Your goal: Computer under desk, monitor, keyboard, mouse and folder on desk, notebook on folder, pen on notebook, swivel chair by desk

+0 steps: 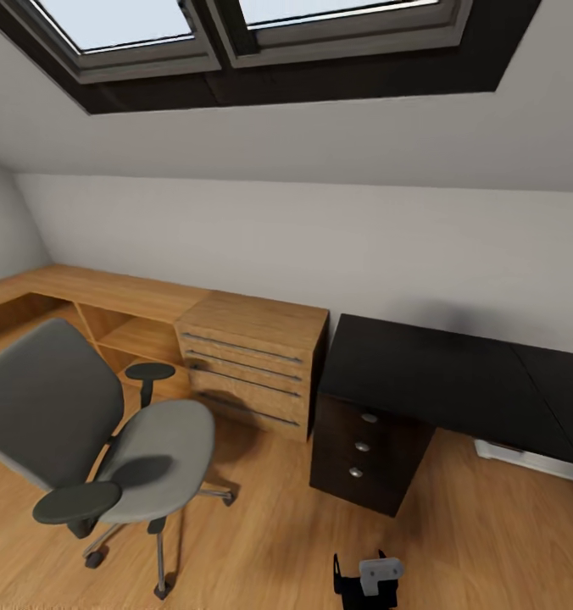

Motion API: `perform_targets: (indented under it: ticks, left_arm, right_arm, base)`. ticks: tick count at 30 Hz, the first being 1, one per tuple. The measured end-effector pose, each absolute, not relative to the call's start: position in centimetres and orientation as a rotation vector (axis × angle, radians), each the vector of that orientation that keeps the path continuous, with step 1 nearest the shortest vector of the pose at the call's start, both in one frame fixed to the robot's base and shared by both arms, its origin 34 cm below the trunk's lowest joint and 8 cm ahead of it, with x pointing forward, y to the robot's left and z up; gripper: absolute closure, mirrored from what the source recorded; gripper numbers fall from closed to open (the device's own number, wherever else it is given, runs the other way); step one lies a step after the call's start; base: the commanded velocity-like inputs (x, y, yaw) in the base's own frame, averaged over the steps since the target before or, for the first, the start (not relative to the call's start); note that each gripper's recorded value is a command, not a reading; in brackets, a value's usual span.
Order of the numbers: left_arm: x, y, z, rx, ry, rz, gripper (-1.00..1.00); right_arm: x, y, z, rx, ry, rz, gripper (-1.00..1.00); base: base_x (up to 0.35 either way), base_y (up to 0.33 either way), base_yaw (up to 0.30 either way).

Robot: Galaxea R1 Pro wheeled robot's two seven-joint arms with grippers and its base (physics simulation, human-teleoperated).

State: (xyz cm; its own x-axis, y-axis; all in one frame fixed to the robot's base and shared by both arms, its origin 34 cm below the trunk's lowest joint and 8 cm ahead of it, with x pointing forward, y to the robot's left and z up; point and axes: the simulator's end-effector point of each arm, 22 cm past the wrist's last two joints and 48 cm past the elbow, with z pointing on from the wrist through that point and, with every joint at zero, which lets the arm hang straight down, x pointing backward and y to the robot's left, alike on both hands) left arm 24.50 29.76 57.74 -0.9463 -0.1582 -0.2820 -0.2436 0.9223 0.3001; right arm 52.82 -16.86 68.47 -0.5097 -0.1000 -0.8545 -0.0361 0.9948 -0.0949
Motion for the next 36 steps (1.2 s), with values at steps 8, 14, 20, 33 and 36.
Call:
perform_targets:
  ticks: [8,14,20,33,36]
  left_arm:
    - [21.2,30.9,57.5,-0.284,2.890,0.549,-1.00]
    - [21.2,31.0,57.5,-0.280,2.889,0.551,-1.00]
    - [21.3,31.0,57.6,-0.281,2.886,0.549,-1.00]
    - [21.7,31.0,57.6,-0.283,2.876,0.546,-1.00]
    - [21.8,31.0,57.7,-0.283,2.874,0.545,-1.00]
  right_arm:
    - [53.0,-16.8,68.8,-0.096,2.098,-0.078,-1.00]
    - [53.1,-16.8,69.0,-0.097,2.094,-0.079,-1.00]
    - [53.2,-16.5,69.1,-0.103,2.095,-0.073,-1.00]
    - [53.4,-16.7,69.4,-0.102,2.087,-0.075,-1.00]
    - [53.4,-16.8,69.5,-0.101,2.085,-0.076,-1.00]
  base:
    - [0.000,0.000,0.235]
    - [0.000,0.000,0.238]
    - [0.000,0.000,0.248]
    - [0.000,0.000,0.250]
    - [0.000,0.000,0.250]
